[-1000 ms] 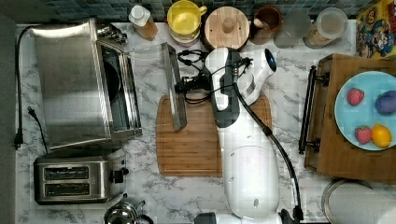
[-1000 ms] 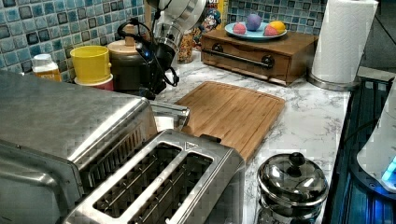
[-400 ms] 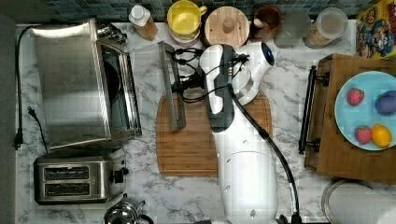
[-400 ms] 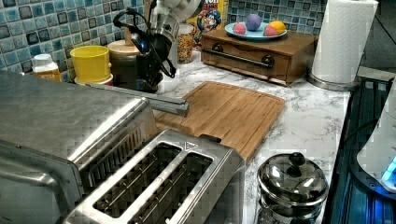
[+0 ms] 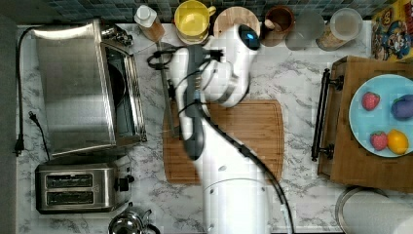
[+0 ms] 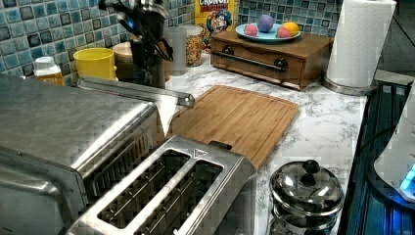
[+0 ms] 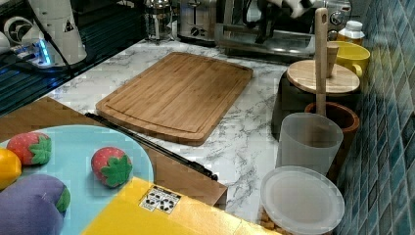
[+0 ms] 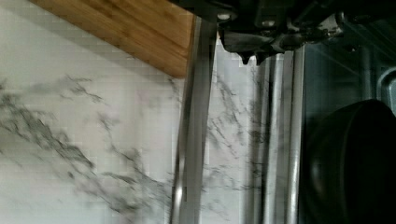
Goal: Close the oven.
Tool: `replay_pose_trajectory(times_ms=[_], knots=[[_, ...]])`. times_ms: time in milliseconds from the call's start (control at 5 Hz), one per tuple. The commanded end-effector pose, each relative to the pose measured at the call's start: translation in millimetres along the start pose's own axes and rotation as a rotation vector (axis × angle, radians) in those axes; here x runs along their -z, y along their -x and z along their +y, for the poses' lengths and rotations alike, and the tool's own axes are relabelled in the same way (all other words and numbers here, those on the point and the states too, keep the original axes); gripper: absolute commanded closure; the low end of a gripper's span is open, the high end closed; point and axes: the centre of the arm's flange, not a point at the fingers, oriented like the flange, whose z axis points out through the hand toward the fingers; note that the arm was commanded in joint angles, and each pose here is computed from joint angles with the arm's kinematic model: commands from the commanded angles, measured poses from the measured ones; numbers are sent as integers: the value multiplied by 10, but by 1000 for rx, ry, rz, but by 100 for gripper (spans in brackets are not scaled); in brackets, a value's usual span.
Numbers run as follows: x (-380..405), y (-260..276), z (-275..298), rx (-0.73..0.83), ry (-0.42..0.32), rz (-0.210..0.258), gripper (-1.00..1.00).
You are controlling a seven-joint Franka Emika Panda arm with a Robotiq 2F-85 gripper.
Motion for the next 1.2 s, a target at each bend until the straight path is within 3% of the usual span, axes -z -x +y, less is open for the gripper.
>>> replay_pose_trajectory(times_ms=[200, 400, 600, 800, 1000, 1200], knots=[[461, -339, -2678, 285, 231, 145, 100], [436, -213, -2962, 226, 447, 258, 100], [469, -88, -3210, 185, 593, 369, 100], [561, -151, -3187, 150, 597, 342, 100], [517, -160, -3147, 88, 651, 335, 100], [517, -160, -3146, 88, 651, 334, 100]])
